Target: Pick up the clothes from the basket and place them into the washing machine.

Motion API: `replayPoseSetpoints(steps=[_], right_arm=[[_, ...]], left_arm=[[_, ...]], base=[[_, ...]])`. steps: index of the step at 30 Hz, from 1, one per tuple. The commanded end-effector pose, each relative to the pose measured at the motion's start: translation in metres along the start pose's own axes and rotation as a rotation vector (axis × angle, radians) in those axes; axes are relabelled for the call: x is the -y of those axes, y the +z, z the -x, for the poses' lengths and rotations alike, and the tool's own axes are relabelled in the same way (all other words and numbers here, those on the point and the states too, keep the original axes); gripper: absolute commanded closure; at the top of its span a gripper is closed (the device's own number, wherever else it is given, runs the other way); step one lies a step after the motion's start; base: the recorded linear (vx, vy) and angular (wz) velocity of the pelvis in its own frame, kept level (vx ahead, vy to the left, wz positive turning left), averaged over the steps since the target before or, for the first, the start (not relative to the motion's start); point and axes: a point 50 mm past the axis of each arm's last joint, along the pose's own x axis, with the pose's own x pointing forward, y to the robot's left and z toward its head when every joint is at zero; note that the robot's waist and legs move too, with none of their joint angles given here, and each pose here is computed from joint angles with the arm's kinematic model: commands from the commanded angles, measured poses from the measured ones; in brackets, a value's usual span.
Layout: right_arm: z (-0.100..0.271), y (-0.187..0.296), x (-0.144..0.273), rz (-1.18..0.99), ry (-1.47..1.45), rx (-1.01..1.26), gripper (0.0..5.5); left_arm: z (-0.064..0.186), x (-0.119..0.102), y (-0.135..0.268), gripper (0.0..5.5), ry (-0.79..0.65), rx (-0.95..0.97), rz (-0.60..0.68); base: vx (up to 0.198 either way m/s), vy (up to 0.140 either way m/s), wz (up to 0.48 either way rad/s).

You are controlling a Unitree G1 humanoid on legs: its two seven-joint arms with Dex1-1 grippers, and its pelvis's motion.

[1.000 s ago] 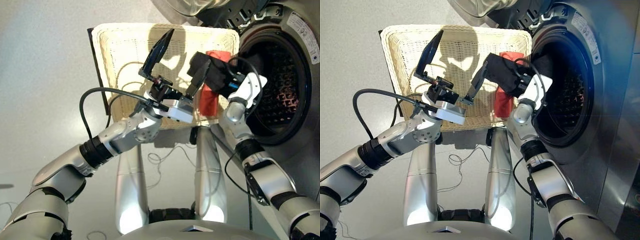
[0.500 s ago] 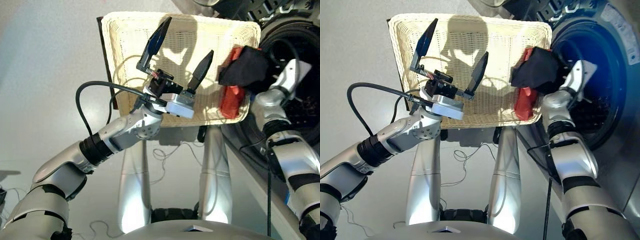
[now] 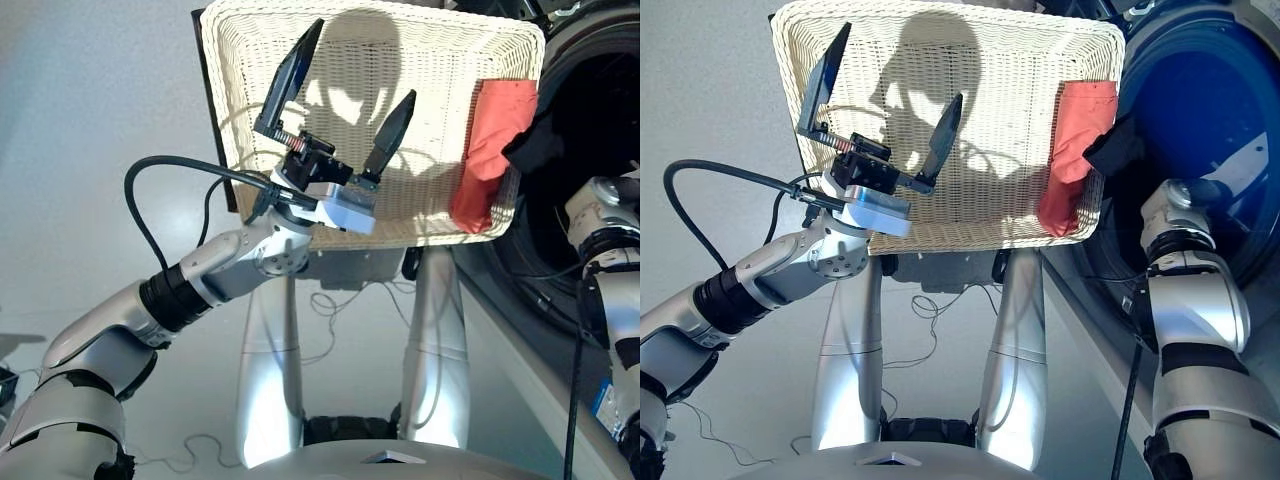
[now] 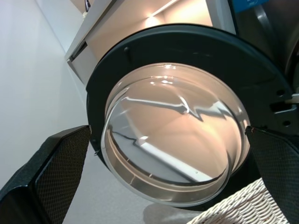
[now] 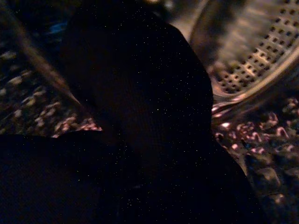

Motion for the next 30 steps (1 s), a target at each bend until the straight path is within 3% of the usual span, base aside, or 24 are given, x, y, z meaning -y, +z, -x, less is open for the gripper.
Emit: replayPoseSetpoints(steps=[1, 8, 9, 10, 11, 18, 22, 23, 26, 30], right_arm=[[-0.035, 0.026, 0.042, -0.029, -0.194, 0.067, 5.50], [-0.031, 0.036, 0.038, -0.016, -0.207, 0.157, 5.50], [-0.029, 0.037, 0.036, -0.029, -0.203, 0.163, 5.03], [-0.026, 0.039, 0.033, -0.054, -0.190, 0.169, 4.08], [-0.023, 0.042, 0.028, -0.078, -0.170, 0.179, 0.00], [0.008, 0.043, -0.001, -0.197, -0.012, 0.232, 0.00], [0.060, 0.037, -0.025, -0.290, 0.258, 0.360, 0.00], [0.061, 0.035, -0.025, -0.288, 0.257, 0.359, 0.00], [0.111, 0.017, -0.024, -0.440, 0.523, 0.368, 0.00], [0.134, 0.002, -0.013, -0.471, 0.655, 0.380, 0.00]], left_arm=[[-0.007, -0.011, 0.031, 0.00, 0.108, 0.100, 0.115], [-0.005, -0.014, 0.028, 0.00, 0.121, 0.084, 0.104], [-0.005, -0.014, 0.028, 0.00, 0.124, 0.081, 0.107], [-0.005, -0.014, 0.028, 0.00, 0.129, 0.076, 0.109], [-0.005, -0.014, 0.028, 0.00, 0.135, 0.074, 0.114], [-0.002, -0.016, 0.026, 0.00, 0.167, 0.043, 0.125], [0.000, -0.019, 0.023, 0.00, 0.196, 0.015, 0.121], [0.000, -0.019, 0.023, 0.00, 0.194, 0.013, 0.121], [0.002, -0.019, 0.021, 0.00, 0.211, -0.014, 0.136], [0.005, -0.020, 0.022, 0.00, 0.204, -0.022, 0.150]], base=[[0.000, 0.000, 0.000], [0.000, 0.000, 0.000], [0.000, 0.000, 0.000], [0.000, 0.000, 0.000], [0.000, 0.000, 0.000], [0.000, 0.000, 0.000], [0.000, 0.000, 0.000], [0.000, 0.000, 0.000], [0.000, 0.000, 0.000], [0.000, 0.000, 0.000]])
